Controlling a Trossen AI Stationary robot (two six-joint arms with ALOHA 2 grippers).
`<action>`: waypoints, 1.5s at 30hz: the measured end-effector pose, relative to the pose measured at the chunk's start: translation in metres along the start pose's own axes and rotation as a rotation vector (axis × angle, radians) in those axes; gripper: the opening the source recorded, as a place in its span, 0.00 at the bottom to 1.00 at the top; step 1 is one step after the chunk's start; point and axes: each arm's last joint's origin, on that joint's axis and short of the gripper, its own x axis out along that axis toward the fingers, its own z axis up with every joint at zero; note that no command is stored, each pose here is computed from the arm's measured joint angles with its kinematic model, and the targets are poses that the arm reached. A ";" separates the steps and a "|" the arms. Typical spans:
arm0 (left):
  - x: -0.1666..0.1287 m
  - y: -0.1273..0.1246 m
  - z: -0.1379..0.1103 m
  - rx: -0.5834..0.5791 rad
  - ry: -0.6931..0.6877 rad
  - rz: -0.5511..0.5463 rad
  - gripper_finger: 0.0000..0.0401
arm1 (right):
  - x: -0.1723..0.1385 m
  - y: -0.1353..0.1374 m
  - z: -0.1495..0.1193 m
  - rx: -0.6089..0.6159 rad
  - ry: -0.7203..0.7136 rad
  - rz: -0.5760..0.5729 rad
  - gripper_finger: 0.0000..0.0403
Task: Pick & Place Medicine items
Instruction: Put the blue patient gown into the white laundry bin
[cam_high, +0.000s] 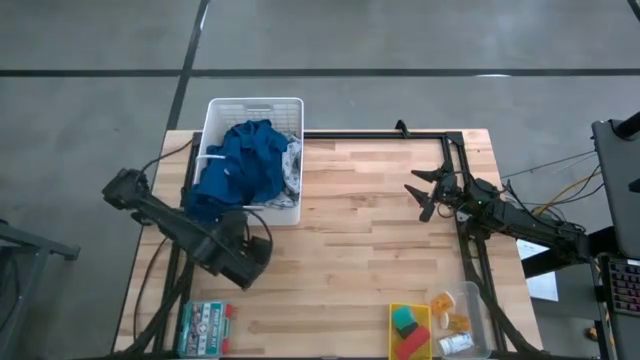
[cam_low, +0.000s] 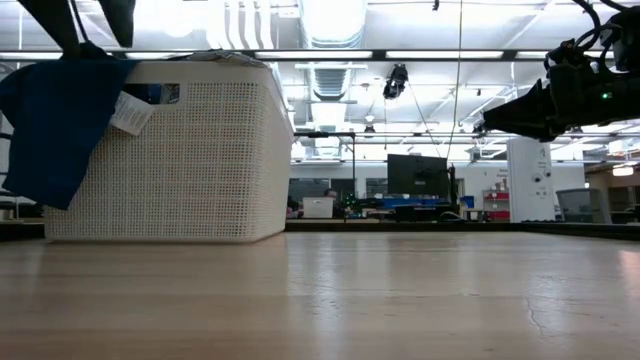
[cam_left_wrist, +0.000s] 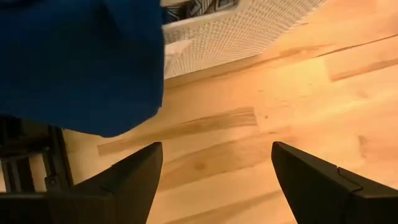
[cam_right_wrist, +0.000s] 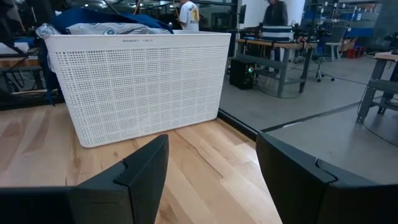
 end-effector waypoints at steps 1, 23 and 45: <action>0.003 -0.003 -0.002 0.006 -0.004 0.013 0.76 | 0.000 0.000 0.000 0.000 0.000 0.000 0.59; 0.073 -0.002 -0.030 -0.190 -0.133 0.293 0.76 | 0.000 0.000 0.000 0.000 0.000 0.000 0.59; 0.110 0.013 -0.019 -0.317 -0.288 0.353 0.73 | 0.000 0.000 0.000 0.000 0.000 0.000 0.59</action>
